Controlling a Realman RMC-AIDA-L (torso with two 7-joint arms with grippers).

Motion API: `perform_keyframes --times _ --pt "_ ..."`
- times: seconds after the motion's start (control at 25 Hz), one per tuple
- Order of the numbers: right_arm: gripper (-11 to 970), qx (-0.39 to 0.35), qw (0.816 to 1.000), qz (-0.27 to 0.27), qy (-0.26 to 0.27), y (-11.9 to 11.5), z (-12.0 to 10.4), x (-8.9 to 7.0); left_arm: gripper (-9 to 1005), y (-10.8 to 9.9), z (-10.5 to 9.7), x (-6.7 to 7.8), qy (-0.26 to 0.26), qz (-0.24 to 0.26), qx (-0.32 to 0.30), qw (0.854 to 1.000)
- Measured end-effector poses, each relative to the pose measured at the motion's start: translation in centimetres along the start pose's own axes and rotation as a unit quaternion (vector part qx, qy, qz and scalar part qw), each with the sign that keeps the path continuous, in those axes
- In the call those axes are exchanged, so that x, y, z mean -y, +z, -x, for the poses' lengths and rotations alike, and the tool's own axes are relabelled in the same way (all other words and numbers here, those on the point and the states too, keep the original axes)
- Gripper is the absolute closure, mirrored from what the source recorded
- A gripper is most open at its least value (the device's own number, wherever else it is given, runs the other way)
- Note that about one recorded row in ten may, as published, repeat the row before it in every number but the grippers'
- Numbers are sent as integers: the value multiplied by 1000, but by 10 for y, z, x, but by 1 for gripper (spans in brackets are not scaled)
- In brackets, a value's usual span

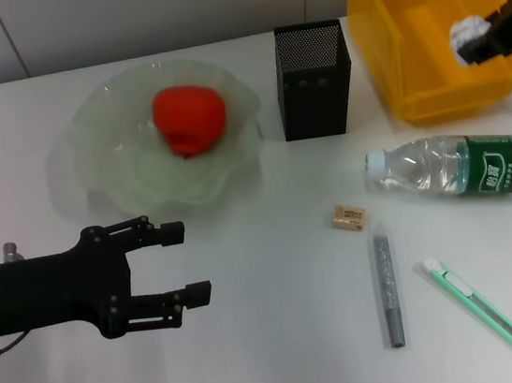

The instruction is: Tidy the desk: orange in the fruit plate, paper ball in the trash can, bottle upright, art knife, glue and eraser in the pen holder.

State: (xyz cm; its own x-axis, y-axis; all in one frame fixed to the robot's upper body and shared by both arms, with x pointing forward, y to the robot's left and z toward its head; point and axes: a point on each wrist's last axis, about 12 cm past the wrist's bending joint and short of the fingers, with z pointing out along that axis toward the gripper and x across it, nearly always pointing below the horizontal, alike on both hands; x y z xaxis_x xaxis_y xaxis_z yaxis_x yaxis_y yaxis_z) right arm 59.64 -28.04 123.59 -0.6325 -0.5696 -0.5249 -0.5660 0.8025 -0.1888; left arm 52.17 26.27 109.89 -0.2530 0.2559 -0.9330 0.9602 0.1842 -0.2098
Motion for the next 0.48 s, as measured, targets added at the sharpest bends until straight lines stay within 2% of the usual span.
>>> perform_keyframes --times 0.08,0.28,0.48 --pt "517 15 1000 -20 12 14 -4 9 154 0 -1 1 -2 1 1 1000" --pt "518 52 997 -45 17 34 -9 20 154 0 -1 1 -2 1 1 1000" --pt "480 111 993 -33 17 48 -11 23 154 1 -1 0 -2 5 1 1000"
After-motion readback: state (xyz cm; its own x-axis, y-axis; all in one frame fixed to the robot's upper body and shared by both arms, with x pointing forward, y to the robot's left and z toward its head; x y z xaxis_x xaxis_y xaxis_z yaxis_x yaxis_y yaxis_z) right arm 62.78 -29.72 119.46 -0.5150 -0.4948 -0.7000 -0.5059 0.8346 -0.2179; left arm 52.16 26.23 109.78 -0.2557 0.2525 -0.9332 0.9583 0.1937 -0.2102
